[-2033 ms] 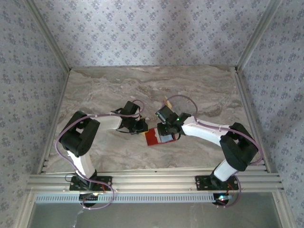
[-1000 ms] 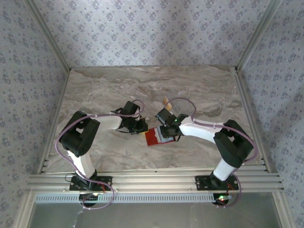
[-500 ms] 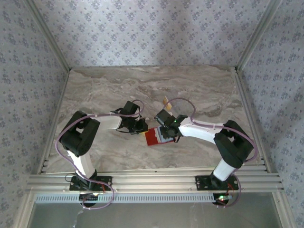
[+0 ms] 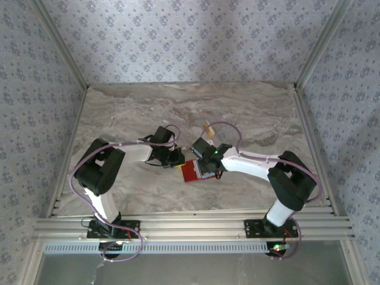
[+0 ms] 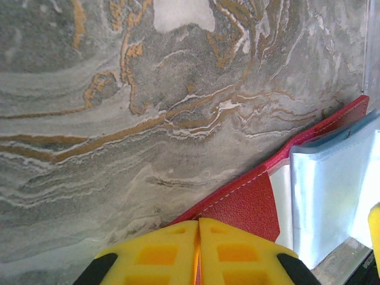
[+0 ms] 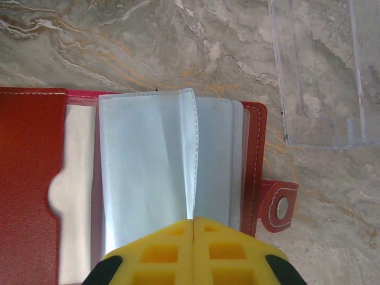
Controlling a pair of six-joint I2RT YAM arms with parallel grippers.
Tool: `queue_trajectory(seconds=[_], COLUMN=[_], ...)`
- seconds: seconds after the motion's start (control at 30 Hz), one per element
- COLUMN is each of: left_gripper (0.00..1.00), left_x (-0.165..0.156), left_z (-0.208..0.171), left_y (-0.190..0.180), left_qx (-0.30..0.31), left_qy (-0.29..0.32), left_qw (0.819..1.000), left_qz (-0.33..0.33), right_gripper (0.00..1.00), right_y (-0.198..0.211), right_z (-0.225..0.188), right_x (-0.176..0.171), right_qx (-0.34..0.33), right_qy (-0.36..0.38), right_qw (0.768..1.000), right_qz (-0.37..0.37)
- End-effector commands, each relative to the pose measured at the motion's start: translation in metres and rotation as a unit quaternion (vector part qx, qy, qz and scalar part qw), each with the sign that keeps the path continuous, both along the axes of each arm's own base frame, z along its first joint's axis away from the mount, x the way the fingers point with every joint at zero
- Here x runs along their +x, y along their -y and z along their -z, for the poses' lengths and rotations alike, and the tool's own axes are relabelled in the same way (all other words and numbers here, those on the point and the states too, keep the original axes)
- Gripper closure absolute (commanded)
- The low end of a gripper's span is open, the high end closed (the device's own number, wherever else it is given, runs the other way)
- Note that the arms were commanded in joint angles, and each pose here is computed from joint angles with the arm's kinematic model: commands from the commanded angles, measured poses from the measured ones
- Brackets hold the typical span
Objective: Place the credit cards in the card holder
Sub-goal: Flip over the card slot in the card holder.
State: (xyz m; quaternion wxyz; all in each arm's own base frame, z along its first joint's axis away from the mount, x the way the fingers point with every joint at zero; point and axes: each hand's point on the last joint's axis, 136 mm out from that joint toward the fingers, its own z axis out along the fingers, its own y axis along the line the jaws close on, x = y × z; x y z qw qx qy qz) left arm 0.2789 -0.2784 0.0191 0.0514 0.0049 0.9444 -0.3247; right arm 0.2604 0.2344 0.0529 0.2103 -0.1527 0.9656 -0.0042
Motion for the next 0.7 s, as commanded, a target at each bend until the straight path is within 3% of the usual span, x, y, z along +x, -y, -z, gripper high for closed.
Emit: queue_trajectory(seconds=[0.0,0.3,0.67], left_gripper=[0.90,0.90,0.88], left_x=[-0.009,-0.009,-0.008], left_z=[0.031,0.031,0.027], left_y=[-0.011,-0.010,-0.011], left_qx=[0.043,0.043,0.036], left_qy=[-0.023,-0.023,-0.022], left_qw=[0.999,0.999,0.999], left_qz=[-0.008,-0.008,-0.011], right_gripper=[1.00,1.00,1.00], right_y=[-0.001,-0.040,-0.095], right_z=[-0.014,-0.026,-0.011], right_x=[0.003,-0.004,-0.017], right_qx=[-0.005,0.098,0.237], right_qy=[0.016,-0.002,-0.071], right_qw=[1.000,0.994,0.965], right_qz=[0.000,-0.043,-0.086])
